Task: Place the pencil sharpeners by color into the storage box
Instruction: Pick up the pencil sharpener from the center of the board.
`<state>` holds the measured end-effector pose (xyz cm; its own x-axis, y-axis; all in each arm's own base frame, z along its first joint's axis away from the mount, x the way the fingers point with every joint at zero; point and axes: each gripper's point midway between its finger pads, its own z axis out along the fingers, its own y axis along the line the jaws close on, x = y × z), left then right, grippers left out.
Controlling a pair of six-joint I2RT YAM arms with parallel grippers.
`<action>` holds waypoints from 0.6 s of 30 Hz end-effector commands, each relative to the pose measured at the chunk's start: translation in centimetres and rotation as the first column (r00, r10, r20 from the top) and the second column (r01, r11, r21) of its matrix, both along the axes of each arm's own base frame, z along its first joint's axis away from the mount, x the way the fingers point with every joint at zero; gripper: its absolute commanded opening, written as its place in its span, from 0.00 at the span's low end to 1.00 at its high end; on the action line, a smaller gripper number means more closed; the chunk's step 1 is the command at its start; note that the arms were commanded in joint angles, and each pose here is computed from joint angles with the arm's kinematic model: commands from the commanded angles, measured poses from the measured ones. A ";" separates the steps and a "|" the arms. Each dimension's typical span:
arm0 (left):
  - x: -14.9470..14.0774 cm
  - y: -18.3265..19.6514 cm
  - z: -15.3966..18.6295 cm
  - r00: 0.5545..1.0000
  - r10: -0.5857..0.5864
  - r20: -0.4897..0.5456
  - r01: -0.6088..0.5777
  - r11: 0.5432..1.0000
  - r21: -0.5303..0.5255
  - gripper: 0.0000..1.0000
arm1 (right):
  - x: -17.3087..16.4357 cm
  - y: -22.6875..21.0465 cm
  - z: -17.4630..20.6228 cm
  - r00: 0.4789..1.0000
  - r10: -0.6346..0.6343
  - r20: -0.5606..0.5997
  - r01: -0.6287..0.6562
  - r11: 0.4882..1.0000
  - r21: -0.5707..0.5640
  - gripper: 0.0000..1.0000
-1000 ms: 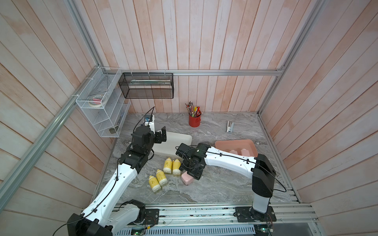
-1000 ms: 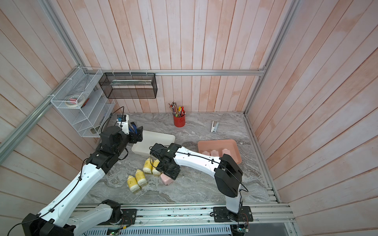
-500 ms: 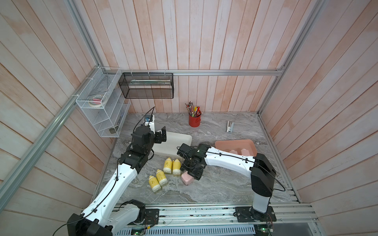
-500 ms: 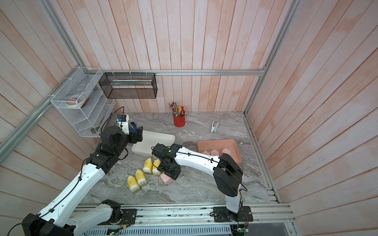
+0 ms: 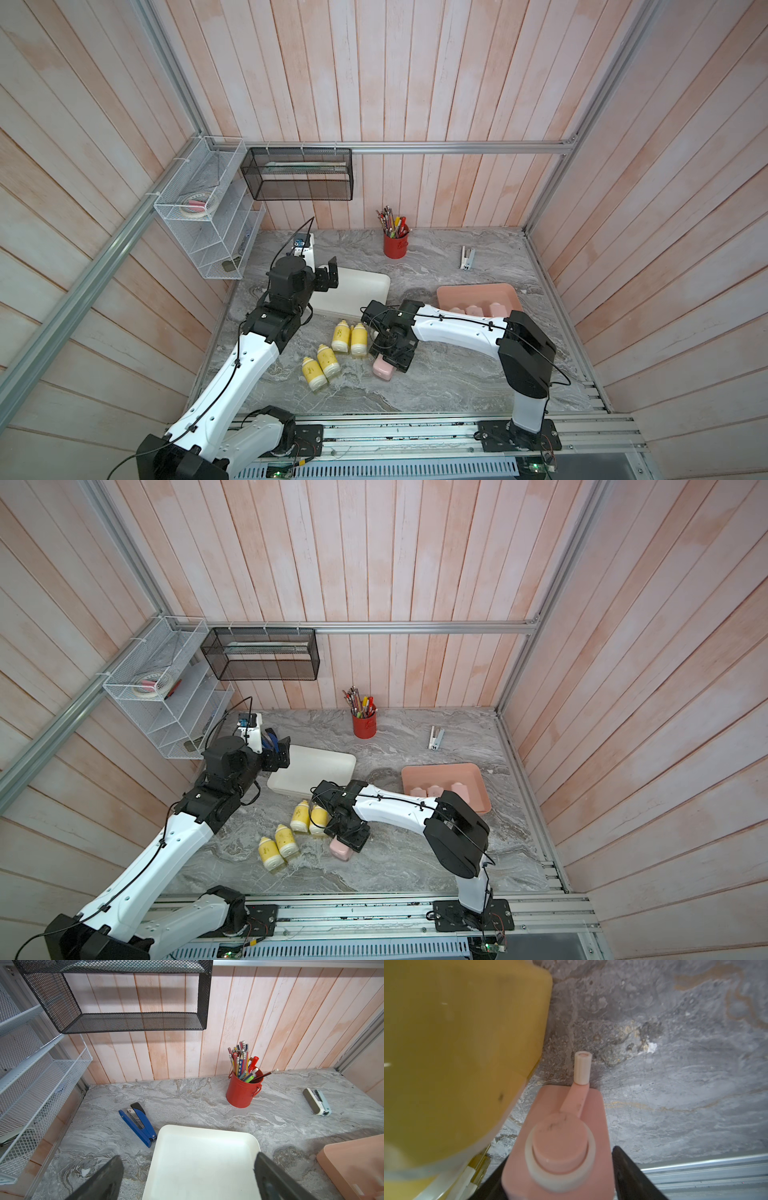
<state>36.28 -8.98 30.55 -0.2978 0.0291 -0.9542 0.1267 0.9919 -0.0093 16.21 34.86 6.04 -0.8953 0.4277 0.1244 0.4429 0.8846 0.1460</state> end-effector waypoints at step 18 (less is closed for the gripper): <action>-0.2 -0.3 0.3 1.000 -0.021 0.013 0.021 1.000 0.005 1.00 | -2.0 -8.9 0.5 0.996 0.030 0.083 -0.020 0.992 -0.124 0.52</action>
<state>36.28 -9.02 30.56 -0.2976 0.0290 -0.9542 0.1289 0.9916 -0.0101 14.18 28.16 6.61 -0.8998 0.4340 0.0443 0.4361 0.8926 0.1143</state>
